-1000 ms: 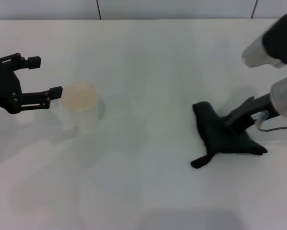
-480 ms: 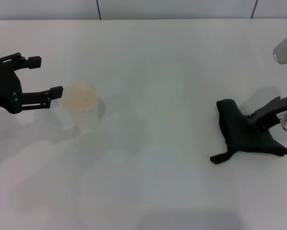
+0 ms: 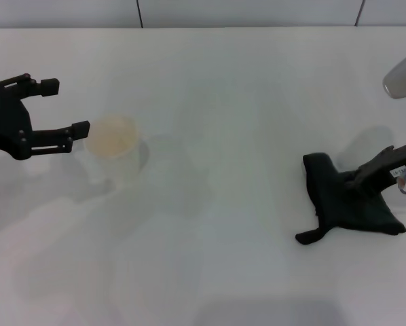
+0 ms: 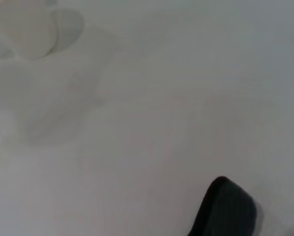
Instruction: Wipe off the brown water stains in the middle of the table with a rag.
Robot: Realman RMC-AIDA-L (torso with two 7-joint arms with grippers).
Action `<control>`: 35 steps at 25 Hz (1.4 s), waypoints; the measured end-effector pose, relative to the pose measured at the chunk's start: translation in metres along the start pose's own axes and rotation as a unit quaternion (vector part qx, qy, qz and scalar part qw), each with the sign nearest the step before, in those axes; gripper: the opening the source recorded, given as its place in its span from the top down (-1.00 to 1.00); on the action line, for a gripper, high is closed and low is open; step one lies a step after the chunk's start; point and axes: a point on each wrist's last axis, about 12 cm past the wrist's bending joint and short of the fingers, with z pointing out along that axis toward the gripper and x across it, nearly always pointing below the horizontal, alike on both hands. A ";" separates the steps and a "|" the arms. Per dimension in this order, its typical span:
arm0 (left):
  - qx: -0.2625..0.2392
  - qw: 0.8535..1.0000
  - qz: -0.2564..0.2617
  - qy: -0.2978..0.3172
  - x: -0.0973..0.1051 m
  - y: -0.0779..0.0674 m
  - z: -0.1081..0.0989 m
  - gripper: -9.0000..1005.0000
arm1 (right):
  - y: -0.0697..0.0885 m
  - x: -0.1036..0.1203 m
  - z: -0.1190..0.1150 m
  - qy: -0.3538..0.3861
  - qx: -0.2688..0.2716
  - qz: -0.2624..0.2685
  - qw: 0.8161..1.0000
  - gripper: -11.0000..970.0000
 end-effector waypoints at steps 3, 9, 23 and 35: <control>0.000 1.000 0.000 0.000 0.000 0.000 0.000 -0.77 | 0.002 0.000 0.000 0.000 -0.009 -0.012 1.000 0.75; -0.001 1.000 -0.002 0.001 0.001 0.000 -0.001 -0.77 | 0.002 -0.001 -0.005 -0.015 -0.011 -0.005 1.000 0.60; 0.003 1.000 0.001 -0.003 -0.001 -0.001 0.000 -0.77 | -0.007 0.007 -0.029 -0.107 -0.057 -0.040 0.992 -0.66; 0.018 0.999 0.007 -0.032 -0.010 -0.002 -0.001 -0.77 | -0.007 0.025 -0.027 -0.183 -0.093 -0.112 0.972 -0.75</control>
